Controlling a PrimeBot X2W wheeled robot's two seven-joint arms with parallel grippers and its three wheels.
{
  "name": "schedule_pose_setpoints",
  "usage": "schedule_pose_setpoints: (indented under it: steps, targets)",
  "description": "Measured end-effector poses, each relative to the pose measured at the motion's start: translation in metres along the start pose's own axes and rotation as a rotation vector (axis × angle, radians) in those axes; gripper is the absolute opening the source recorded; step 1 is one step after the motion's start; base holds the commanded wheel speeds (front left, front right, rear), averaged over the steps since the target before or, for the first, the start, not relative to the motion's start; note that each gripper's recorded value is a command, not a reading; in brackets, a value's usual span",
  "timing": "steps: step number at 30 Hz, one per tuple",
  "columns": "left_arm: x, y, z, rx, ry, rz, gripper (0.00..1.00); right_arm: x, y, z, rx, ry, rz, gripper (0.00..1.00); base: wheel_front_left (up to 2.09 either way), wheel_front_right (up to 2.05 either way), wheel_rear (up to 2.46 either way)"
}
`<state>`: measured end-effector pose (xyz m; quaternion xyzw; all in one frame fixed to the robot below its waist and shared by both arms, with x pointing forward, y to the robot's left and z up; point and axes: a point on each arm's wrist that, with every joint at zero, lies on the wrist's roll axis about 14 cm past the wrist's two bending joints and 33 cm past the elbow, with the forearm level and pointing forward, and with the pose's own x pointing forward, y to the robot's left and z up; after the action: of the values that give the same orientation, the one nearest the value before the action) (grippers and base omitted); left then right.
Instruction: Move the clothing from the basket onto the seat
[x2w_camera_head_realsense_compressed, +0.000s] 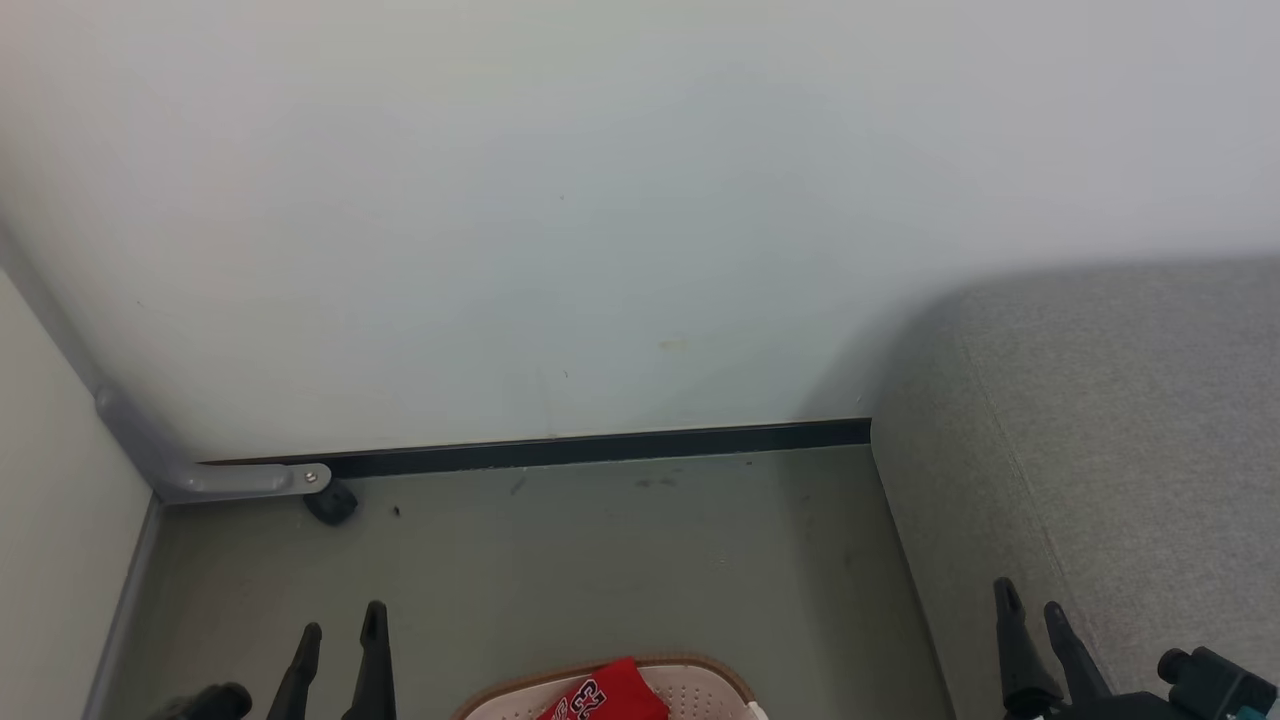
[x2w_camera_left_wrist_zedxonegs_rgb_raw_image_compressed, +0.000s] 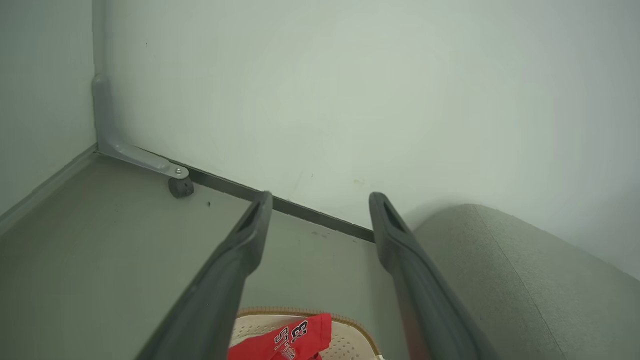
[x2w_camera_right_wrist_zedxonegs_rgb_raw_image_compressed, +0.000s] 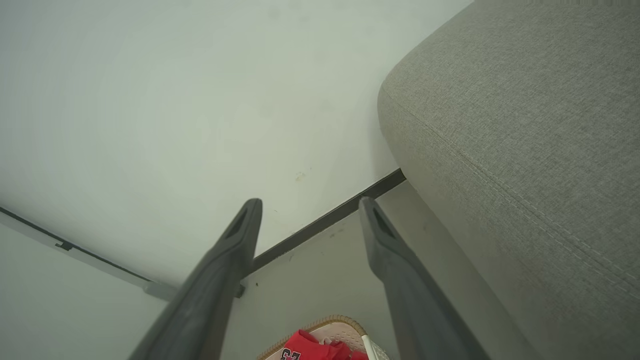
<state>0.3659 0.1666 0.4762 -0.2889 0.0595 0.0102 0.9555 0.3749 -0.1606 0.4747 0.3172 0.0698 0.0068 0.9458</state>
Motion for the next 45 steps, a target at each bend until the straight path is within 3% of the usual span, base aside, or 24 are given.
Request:
schedule_pose_setpoints:
  steps: [36,45]
  targets:
    - [-0.003,-0.034,-0.004,0.568,-0.111,-0.126,1.0,-0.002,0.027,-0.005,-0.531,-0.078,0.121,1.0,0.0,0.0,0.0]
    - [-0.003,-0.03,-0.01,0.576,-0.092,-0.12,1.0,-0.001,0.028,-0.007,-0.537,-0.073,0.126,1.0,0.0,0.0,0.0]
